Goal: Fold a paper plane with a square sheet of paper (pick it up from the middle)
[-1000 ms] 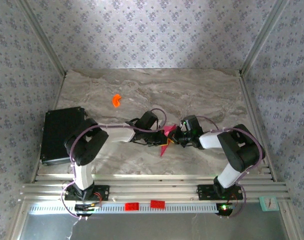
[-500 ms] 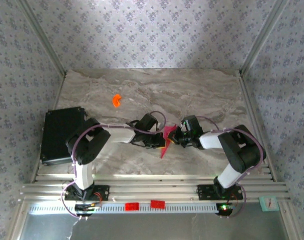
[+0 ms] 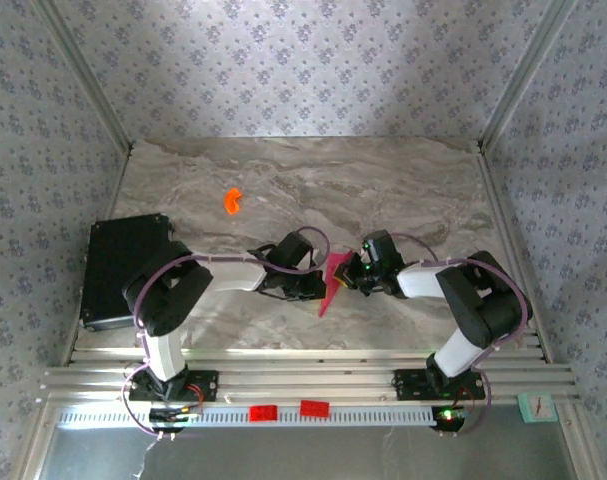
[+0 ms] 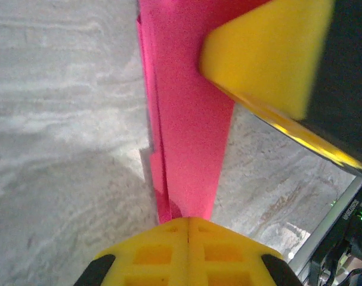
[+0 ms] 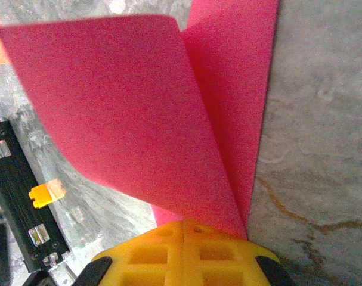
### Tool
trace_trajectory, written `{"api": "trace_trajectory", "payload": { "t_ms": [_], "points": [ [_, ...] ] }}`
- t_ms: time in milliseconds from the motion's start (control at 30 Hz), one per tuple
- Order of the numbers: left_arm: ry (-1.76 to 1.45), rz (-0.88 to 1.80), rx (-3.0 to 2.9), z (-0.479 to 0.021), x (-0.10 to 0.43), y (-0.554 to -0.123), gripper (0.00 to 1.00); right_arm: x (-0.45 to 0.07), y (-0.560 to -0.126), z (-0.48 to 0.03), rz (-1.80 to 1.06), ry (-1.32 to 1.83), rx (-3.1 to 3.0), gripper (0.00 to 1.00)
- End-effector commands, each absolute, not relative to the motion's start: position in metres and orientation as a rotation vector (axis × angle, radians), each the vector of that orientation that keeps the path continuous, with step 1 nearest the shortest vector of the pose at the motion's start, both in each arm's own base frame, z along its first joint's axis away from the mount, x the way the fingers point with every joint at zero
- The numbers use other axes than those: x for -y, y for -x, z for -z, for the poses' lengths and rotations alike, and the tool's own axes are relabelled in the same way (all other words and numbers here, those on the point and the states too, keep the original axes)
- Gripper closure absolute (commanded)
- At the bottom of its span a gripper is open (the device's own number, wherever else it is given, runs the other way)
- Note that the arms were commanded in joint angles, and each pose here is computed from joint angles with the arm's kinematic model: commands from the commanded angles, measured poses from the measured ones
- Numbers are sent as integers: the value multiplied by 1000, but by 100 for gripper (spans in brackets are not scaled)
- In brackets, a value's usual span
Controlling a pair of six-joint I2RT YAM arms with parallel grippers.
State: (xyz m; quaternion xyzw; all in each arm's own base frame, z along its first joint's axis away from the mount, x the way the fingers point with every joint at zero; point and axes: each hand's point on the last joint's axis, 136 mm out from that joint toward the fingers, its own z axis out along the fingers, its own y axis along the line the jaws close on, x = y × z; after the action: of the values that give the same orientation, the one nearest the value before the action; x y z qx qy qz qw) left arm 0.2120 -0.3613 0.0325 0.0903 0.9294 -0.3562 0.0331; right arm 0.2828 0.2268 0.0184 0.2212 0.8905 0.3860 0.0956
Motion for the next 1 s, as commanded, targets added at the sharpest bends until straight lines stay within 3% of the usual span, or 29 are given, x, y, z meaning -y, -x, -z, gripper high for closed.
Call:
{"api": "trace_trajectory", "payload": {
  "t_ms": [0,233,500,700,967],
  "points": [
    [-328,1089,-2791,-60,362,-214,97,-201,-255,20,-906,-829,-2791,99],
    [-391,1218,-2744,-82,385,-214,98,-200,-255,17,-905,-836,-2787,100],
    [-345,1227,-2836,-52,402,-220,98,-201,-254,17,-909,-832,-2790,100],
    [-290,1101,-2976,-17,378,-202,98,-195,-251,20,-876,-844,-2805,100],
    [-324,1080,-3066,-8,361,-169,98,-192,-251,21,-856,-842,-2808,100]
  ]
}}
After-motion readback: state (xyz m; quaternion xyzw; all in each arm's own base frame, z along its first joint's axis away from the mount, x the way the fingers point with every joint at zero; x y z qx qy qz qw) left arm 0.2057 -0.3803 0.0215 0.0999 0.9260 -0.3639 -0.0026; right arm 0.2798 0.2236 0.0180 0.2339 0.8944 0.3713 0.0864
